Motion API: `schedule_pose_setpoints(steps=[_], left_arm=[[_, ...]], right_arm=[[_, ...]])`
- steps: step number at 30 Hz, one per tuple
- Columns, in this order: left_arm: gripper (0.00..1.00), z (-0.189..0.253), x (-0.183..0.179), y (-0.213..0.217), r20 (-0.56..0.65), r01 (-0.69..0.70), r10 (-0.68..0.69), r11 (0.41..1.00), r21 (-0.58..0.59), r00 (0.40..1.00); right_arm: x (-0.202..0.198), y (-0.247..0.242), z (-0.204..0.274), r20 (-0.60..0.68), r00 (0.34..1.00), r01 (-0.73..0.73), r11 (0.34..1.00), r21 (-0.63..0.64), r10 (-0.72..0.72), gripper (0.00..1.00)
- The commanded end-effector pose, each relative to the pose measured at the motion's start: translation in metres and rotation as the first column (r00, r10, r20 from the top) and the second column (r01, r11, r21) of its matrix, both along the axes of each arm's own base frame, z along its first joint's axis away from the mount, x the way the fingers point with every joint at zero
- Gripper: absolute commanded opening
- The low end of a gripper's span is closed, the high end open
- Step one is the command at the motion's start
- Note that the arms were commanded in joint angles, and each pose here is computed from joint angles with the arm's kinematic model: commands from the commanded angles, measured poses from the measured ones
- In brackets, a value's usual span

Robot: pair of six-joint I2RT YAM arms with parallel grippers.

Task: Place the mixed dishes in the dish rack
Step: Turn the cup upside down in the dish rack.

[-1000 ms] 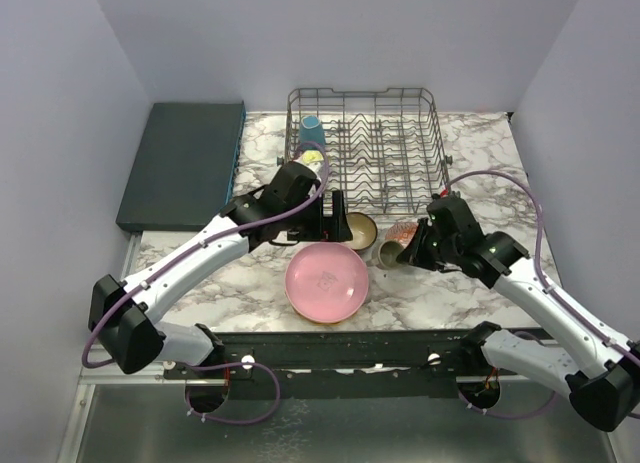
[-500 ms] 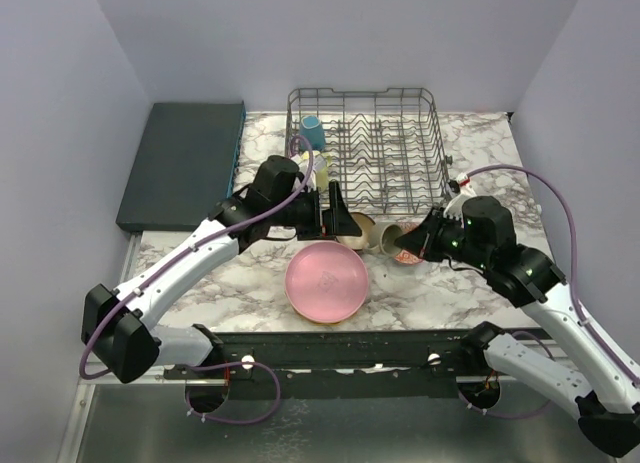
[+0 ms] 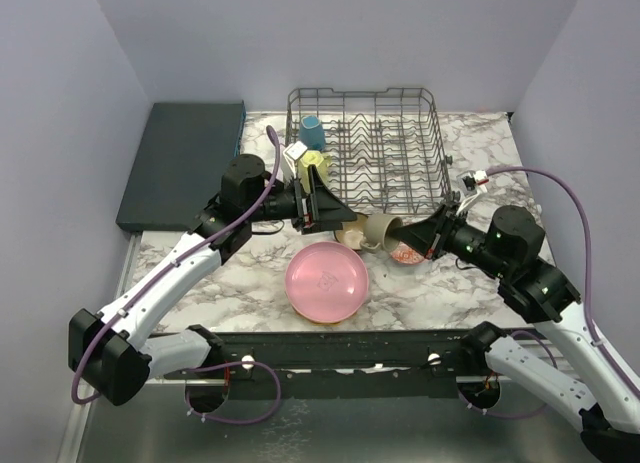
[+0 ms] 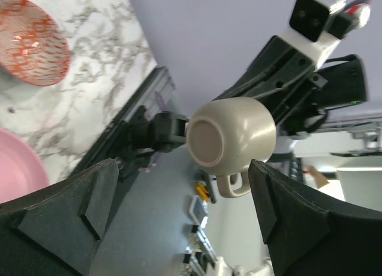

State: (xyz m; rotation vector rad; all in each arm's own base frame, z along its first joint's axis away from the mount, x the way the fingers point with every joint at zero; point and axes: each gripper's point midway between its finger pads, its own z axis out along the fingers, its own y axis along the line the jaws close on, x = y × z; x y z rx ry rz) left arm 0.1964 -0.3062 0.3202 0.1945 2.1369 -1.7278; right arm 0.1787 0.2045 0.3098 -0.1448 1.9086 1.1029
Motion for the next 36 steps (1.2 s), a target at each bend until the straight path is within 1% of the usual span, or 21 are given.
schedule_pose_setpoints(steps=[1, 6, 9, 13, 21, 24, 36], left_arm=[[0.99, 0.036, -0.017, 0.003, -0.003, 0.096, -0.098, 0.979, -0.178, 0.995], [0.99, 0.042, -0.022, 0.005, -0.011, 0.128, -0.133, 0.968, -0.215, 0.991], [0.99, 0.046, -0.025, 0.007, -0.007, 0.142, -0.147, 0.964, -0.226, 0.989], [0.99, 0.048, -0.028, 0.008, -0.011, 0.155, -0.162, 0.958, -0.242, 0.987], [0.99, 0.046, -0.029, 0.009, -0.006, 0.178, -0.185, 0.953, -0.246, 0.983], [0.99, 0.044, -0.029, 0.009, -0.016, 0.180, -0.190, 0.952, -0.248, 0.982], [0.99, 0.045, -0.032, 0.010, -0.009, 0.199, -0.209, 0.945, -0.261, 0.978]], right_arm=[[-0.007, 0.016, 0.037, 0.197, 0.974, -0.127, 0.989, 0.075, 0.110, 0.01], [-0.007, 0.026, 0.047, 0.287, 0.944, -0.191, 0.978, 0.079, 0.161, 0.00], [-0.006, 0.032, 0.047, 0.313, 0.931, -0.222, 0.972, 0.070, 0.190, 0.01], [-0.008, 0.041, 0.054, 0.375, 0.896, -0.290, 0.954, 0.083, 0.239, 0.01], [-0.004, 0.050, 0.064, 0.461, 0.853, -0.328, 0.939, 0.106, 0.246, 0.01], [-0.003, 0.053, 0.065, 0.477, 0.841, -0.344, 0.933, 0.106, 0.256, 0.01], [0.006, 0.061, 0.063, 0.484, 0.837, -0.355, 0.927, 0.124, 0.256, 0.00]])
